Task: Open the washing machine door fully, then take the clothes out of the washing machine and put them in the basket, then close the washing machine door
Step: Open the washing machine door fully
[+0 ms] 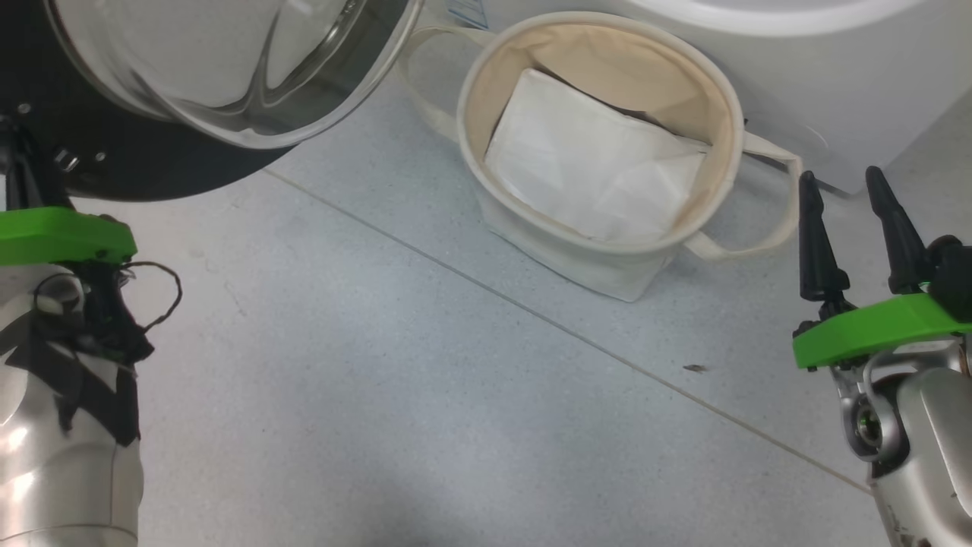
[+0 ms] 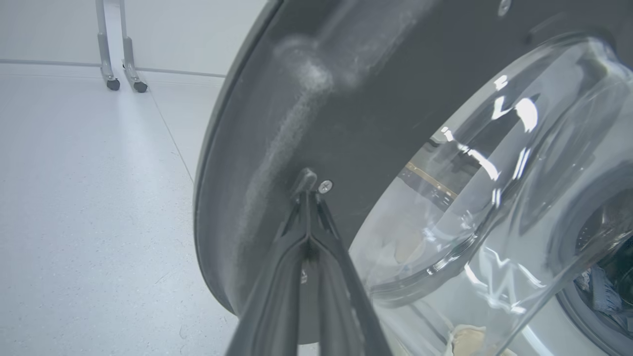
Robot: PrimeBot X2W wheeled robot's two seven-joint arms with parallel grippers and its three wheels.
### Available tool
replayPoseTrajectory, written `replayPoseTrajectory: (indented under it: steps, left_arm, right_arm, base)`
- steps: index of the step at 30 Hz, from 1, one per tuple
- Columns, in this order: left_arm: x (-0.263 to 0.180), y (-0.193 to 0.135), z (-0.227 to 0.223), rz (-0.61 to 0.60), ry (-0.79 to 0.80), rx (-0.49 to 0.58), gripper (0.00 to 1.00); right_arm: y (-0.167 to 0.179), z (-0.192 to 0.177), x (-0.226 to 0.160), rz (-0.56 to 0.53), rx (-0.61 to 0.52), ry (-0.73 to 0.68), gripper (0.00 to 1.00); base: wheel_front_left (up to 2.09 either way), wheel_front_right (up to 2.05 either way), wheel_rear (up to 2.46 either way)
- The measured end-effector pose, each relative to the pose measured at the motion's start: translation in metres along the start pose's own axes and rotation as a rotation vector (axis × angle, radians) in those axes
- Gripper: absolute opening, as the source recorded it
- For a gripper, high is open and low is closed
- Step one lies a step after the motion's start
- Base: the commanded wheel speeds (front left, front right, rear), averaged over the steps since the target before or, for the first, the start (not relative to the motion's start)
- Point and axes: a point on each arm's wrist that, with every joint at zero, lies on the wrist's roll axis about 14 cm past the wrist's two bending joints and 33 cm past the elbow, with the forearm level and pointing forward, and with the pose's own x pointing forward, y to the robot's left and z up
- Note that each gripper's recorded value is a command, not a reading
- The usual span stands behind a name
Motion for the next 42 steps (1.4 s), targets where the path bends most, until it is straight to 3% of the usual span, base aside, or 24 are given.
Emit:
replayPoseTrajectory:
  steps: [5, 6, 7, 19, 21, 24, 28, 42]
  left_arm:
    - [-0.003, 0.003, 0.006, -0.011, -0.012, 0.003, 0.0]
    - [-0.003, -0.001, 0.008, -0.033, -0.014, 0.018, 0.65]
    - [-0.003, -0.001, 0.008, -0.033, -0.014, 0.018, 1.0]
    - [-0.043, -0.036, -0.018, -0.256, 0.03, 0.03, 1.0]
    - [-0.052, -0.054, -0.023, -0.323, 0.031, 0.027, 1.0]
    - [-0.081, -0.107, -0.032, -0.539, 0.043, 0.045, 1.0]
    - [-0.099, -0.127, -0.034, -0.687, 0.048, 0.1, 1.0]
    - [-0.131, -0.182, -0.053, -0.909, 0.13, 0.139, 1.0]
  right_arm:
    - [0.012, 0.003, 0.002, 0.031, -0.008, 0.001, 1.0]
    - [0.013, 0.005, 0.002, 0.034, -0.011, -0.001, 1.0]
    - [0.013, 0.005, 0.002, 0.034, -0.011, -0.001, 1.0]
    - [0.018, 0.026, -0.034, -0.029, -0.008, -0.045, 1.0]
    - [0.014, 0.032, -0.043, -0.055, -0.007, -0.063, 1.0]
    - [0.005, 0.045, -0.061, -0.107, -0.013, -0.092, 1.0]
    - [-0.012, 0.057, -0.083, -0.178, -0.034, -0.115, 1.0]
    - [-0.045, 0.094, -0.165, -0.38, -0.087, -0.191, 1.0]
  base:
    - [0.0, 0.0, 0.0]
    - [0.0, 0.0, 0.0]
    - [0.0, 0.0, 0.0]
    - [0.0, 0.0, 0.0]
    - [0.0, 0.0, 0.0]
    - [0.0, 0.0, 0.0]
    - [0.0, 0.0, 0.0]
    - [0.0, 0.0, 0.0]
